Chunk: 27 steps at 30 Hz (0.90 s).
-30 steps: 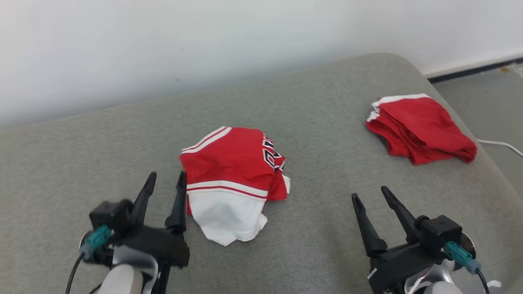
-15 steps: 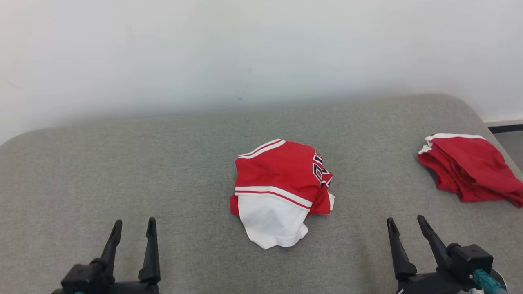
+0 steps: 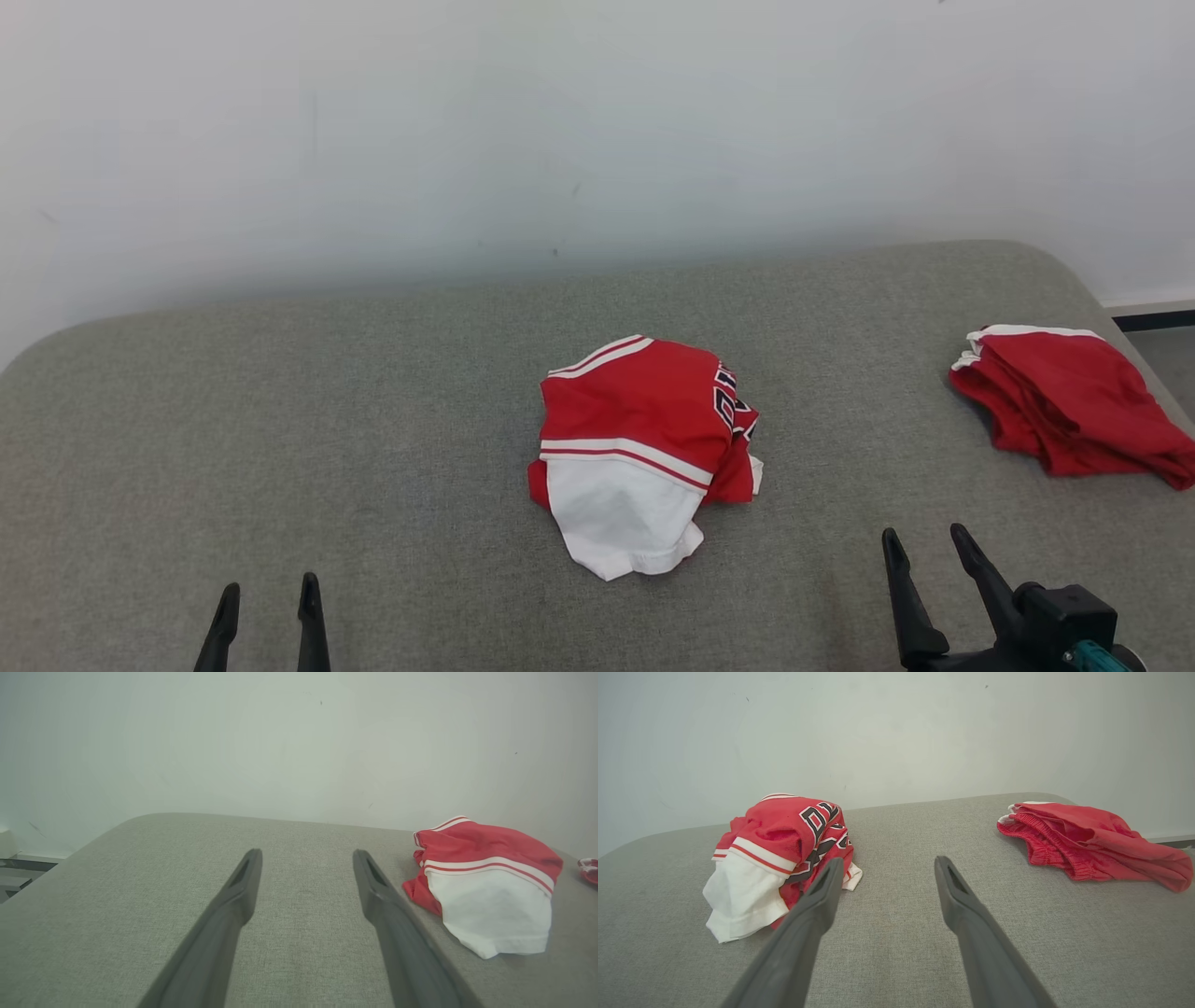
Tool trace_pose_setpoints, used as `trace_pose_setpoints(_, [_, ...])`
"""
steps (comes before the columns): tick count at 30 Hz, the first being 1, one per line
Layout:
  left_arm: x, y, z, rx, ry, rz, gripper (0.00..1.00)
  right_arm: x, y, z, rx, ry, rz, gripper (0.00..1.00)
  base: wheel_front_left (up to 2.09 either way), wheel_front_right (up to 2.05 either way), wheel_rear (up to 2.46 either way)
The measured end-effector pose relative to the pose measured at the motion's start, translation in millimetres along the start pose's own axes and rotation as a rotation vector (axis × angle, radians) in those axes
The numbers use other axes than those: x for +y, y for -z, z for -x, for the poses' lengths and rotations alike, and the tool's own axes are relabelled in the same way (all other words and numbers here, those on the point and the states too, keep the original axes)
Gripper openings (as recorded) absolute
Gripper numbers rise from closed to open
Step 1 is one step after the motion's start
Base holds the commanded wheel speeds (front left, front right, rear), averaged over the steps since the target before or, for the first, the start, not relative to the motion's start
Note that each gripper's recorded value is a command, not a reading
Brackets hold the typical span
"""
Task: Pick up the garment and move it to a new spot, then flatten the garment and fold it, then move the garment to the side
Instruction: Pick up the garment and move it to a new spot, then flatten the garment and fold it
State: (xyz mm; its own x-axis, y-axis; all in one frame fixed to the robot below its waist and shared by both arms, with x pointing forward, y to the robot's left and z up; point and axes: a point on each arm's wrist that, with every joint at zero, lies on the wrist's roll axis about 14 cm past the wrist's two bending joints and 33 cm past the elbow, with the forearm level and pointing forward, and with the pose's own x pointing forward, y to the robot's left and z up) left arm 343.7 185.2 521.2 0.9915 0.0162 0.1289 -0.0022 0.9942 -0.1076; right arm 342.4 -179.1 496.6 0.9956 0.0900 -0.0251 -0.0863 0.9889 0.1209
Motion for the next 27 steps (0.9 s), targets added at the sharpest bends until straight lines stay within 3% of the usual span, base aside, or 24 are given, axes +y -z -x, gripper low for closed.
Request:
trace_pose_setpoints(17, [-2, 2, -2, 0.003, 0.005, 0.003, 1.0, 7, 4, -3, 0.01, -0.015, -0.004, 1.0, 0.0, 0.0, 0.0])
trace_pose_setpoints(27, [-23, 12, -26, 0.033, 0.078, 0.023, 1.0, 10, 3, -5, 0.015, -0.027, -0.002, 1.0, 0.0, 0.0, 0.0])
